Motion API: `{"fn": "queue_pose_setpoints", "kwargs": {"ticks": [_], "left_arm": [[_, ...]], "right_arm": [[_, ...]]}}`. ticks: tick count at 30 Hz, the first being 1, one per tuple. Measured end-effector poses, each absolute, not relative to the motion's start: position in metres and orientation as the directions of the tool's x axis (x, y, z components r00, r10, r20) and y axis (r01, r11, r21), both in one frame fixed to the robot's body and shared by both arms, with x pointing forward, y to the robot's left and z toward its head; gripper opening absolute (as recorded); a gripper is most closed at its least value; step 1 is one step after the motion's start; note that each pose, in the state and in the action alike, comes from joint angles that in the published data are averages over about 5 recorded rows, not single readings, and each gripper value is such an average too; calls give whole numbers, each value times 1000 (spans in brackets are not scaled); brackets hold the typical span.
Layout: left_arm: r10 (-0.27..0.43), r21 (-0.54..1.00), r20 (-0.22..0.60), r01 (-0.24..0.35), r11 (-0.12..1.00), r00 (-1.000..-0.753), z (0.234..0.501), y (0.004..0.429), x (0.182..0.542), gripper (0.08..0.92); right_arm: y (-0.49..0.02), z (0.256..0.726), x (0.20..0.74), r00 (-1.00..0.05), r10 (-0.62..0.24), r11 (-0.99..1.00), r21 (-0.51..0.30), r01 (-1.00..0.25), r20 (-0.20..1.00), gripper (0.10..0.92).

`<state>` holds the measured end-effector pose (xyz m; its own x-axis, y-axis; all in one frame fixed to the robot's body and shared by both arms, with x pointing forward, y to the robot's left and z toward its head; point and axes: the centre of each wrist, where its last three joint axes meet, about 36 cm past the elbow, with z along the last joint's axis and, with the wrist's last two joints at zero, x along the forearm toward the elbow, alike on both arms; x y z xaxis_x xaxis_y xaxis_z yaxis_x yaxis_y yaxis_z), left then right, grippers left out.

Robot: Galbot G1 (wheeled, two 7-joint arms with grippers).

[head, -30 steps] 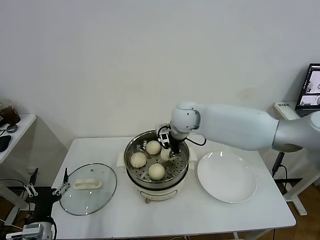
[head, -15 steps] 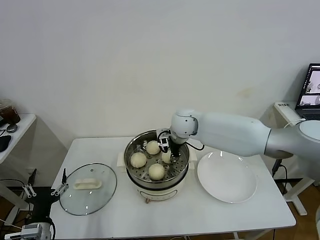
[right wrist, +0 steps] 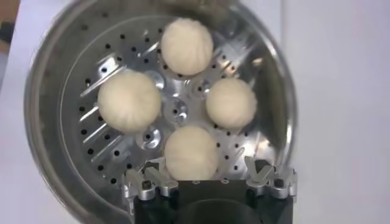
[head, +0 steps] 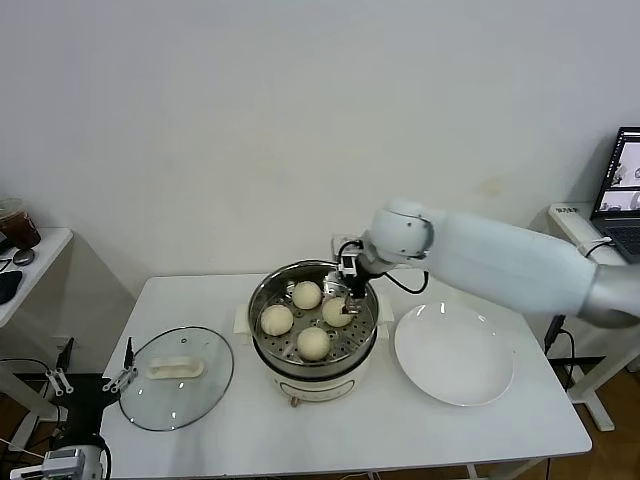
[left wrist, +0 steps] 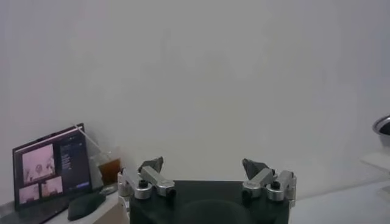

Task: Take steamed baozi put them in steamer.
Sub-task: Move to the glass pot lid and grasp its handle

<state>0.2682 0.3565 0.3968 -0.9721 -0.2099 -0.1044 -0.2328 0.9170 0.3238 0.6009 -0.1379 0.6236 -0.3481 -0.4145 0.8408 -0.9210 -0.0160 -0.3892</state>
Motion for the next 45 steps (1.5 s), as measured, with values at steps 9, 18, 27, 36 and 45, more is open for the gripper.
{"fn": "queue_pose_setpoints", "kwargs": {"ticks": [9,18,27,36,45], "left_arm": [[-196,314,-113,-222,923,-974,393,350,265,823],[-186,304,-121,-215,928,-975,388,344,262,823],[-184,351,-127,-218,911,-975,381,344,258,823],[-194,638,-112,-220,738,-975,365,362,257,823],[-78,937,-49,-73,341,-996,338,399,254,823]], "right_arm": [[-201,578,553,-553,-650,261,-530,-807,522,823],[-244,495,508,-703,-708,548,-571,-611,72,823],[-281,386,419,-832,-526,815,-385,-434,-175,823],[-330,329,317,-968,-215,949,-262,-176,-128,823],[-350,317,269,-994,-47,971,-237,-24,-94,823]]}}
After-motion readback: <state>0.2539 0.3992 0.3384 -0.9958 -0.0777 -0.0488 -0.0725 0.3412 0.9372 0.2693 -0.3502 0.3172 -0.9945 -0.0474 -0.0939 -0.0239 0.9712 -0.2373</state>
